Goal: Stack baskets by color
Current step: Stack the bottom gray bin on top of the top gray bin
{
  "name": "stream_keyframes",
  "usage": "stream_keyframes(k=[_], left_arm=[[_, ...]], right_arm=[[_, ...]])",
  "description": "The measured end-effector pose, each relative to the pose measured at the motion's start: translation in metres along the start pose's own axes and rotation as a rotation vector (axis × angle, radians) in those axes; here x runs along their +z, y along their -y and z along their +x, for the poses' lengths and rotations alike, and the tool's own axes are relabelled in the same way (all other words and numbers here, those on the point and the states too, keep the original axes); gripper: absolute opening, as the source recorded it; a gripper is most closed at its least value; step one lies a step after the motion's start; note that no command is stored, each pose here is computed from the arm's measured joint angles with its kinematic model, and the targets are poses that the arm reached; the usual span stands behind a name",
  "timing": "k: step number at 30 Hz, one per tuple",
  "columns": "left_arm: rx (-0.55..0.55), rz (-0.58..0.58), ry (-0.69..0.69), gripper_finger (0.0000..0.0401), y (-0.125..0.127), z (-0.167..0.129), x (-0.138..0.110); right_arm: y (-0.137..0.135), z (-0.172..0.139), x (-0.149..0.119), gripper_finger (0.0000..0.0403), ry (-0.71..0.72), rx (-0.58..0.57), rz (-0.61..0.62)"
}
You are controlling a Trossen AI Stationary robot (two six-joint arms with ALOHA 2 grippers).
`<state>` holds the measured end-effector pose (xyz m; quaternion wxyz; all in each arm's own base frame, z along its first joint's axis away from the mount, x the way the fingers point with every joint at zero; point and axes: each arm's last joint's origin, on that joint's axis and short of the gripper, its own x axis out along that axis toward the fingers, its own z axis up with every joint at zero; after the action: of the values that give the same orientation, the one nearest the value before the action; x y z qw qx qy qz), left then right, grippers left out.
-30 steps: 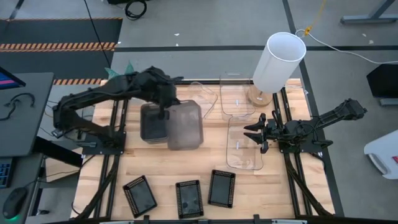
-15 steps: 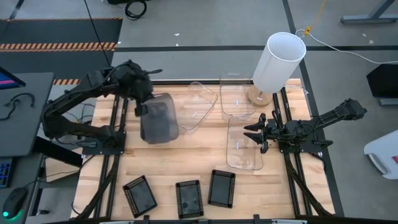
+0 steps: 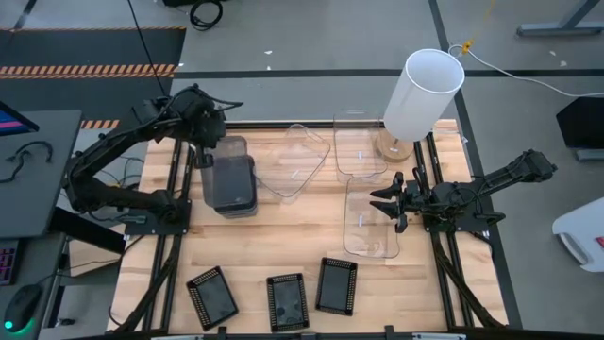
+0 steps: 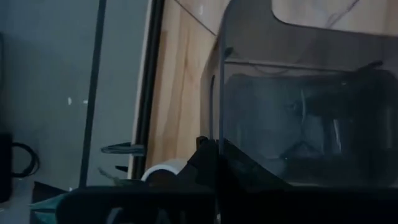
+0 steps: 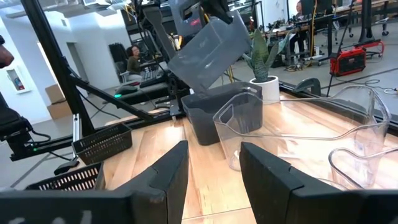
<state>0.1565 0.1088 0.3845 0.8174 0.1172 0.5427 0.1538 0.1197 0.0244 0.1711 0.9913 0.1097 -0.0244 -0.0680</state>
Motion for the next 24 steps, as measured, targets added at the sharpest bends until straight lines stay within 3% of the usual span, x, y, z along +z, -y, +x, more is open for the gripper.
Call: stream_keyframes(k=[11,24], left_arm=[[-0.089,0.028,-0.079,0.0003,0.016,0.056,-0.013],[-0.295,-0.040,-0.091,0.0006,0.035,0.089,-0.030]], right_arm=[[0.000,0.000,0.000,0.0149,0.000,0.000,0.000],[0.000,0.000,0.000,0.0149,0.000,0.000,0.000]])
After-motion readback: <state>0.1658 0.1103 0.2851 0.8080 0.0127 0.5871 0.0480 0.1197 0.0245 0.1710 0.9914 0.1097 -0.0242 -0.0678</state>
